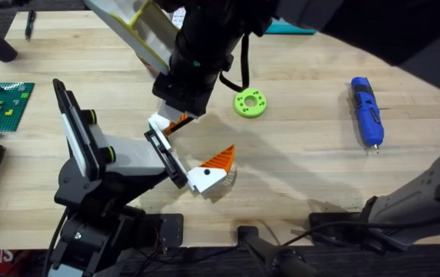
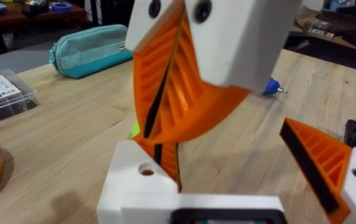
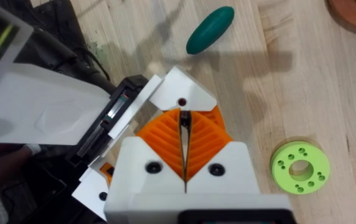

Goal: Pick up the gripper from the table and insert it into the empty holder that is missing its gripper. Then pick up a screw, insert it into the mounting hole, and use the screwdriver to tighten it. Finally, clean up the table by picking up the vegetable and placing it into the bucket.

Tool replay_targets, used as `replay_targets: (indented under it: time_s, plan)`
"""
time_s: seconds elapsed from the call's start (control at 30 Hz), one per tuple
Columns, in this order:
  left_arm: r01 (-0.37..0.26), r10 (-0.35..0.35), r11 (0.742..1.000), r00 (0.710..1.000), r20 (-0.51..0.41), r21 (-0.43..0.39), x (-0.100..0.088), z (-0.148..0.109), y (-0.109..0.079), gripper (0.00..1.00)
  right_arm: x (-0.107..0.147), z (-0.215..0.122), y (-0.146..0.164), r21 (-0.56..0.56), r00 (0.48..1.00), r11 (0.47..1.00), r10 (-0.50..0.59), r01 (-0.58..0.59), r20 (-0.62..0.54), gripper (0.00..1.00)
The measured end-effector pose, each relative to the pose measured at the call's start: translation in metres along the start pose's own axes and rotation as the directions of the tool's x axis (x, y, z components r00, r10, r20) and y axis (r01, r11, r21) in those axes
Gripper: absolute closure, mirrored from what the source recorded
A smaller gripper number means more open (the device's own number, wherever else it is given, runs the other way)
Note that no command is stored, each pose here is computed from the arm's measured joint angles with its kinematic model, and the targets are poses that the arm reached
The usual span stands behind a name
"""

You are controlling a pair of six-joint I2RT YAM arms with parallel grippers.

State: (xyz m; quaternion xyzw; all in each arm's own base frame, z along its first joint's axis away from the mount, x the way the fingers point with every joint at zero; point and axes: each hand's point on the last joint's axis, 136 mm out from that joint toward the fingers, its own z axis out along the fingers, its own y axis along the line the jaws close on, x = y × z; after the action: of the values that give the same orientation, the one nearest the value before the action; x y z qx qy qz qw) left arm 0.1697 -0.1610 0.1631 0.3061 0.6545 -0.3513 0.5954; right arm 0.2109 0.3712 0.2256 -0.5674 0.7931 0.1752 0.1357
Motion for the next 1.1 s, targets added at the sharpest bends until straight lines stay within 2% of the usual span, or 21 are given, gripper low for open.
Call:
replay_targets:
  time_s: [0.17, 0.47, 0.83, 1.1]
  plan:
    - [0.005, -0.005, 1.000, 1.000, -0.002, 0.000, 0.001, 0.000, 0.000, 0.012, -0.001, 0.000, 0.000, 0.002, 1.000, 1.000, 0.004, -0.004, 0.005, 0.995]
    - [0.005, -0.005, 1.000, 1.000, -0.002, 0.000, 0.001, 0.000, 0.000, 0.012, -0.026, -0.023, -0.011, 0.035, 0.994, 0.999, 0.008, -0.012, 0.111, 0.995]
    - [0.006, -0.006, 1.000, 1.000, -0.002, 0.001, 0.001, 0.000, 0.000, 0.012, -0.020, -0.040, -0.008, 0.038, 0.993, 0.999, 0.014, -0.019, 0.120, 0.993]
    - [0.006, -0.006, 1.000, 1.000, -0.002, 0.000, 0.001, 0.000, 0.000, 0.012, -0.022, -0.048, 0.011, -0.057, 0.989, 0.998, 0.012, -0.004, 0.145, 0.995]
